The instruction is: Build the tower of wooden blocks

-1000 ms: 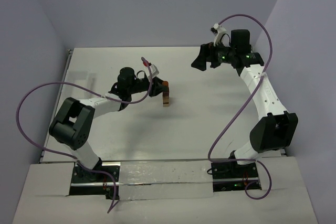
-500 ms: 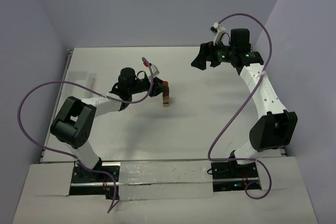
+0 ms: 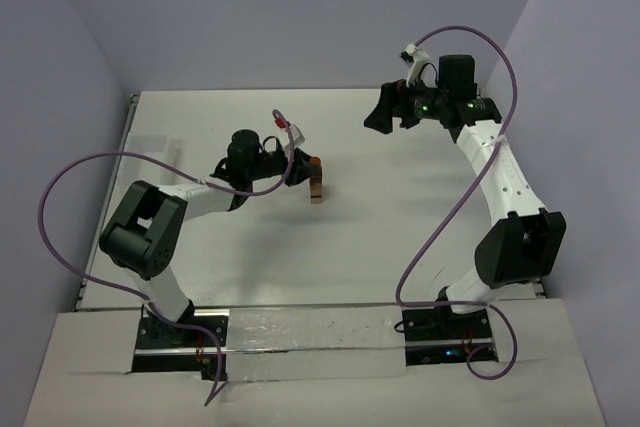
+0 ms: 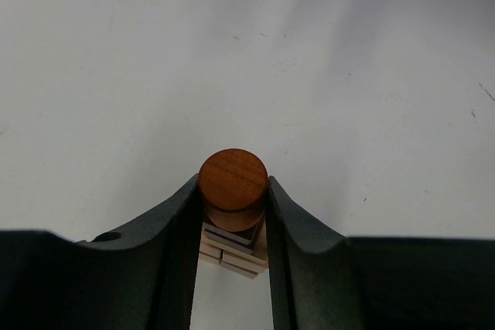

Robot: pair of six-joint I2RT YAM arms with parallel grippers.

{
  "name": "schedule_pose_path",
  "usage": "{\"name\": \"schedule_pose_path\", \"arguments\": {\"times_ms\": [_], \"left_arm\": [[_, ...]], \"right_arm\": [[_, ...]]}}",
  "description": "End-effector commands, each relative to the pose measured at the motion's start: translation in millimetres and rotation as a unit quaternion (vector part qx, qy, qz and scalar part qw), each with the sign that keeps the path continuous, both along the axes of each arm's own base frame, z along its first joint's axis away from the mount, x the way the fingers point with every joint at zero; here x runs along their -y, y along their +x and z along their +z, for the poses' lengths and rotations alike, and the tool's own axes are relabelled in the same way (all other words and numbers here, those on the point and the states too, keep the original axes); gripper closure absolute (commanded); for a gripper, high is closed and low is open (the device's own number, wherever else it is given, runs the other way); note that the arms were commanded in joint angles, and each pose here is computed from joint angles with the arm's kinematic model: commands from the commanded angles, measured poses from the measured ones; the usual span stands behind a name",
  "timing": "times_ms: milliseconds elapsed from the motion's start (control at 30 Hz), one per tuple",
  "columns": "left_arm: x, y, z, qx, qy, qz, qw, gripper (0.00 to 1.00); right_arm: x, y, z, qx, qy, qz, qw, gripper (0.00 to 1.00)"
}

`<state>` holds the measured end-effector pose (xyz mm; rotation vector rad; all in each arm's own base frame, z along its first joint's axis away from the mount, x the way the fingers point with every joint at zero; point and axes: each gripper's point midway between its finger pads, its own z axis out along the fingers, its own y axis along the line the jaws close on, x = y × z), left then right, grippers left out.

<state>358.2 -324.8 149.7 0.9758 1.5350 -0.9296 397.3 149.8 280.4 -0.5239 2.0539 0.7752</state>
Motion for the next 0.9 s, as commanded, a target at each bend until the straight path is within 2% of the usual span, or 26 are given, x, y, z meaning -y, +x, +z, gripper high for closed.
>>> {"name": "schedule_pose_path", "arguments": {"times_ms": [0,333,700,867], "left_arm": [[8.1,10.5,22.6,0.032,-0.022,-0.004,0.999,0.77],[9.5,12.4,23.4,0.028,-0.025,-0.003,0.999,0.67],[8.7,11.9,20.9,0.027,-0.024,0.001,0.999,0.51],[8.6,12.6,20.0,0.026,-0.024,0.002,0.999,0.49]], "right_arm": [[1.5,5.3,15.8,0.02,0.003,0.001,1.0,0.0],[1.0,5.8,15.6,0.02,0.004,0.003,1.0,0.0],[0.8,5.3,15.4,0.018,0.004,0.004,1.0,0.0],[0.7,5.5,14.7,0.016,0.004,0.004,1.0,0.0]]}}
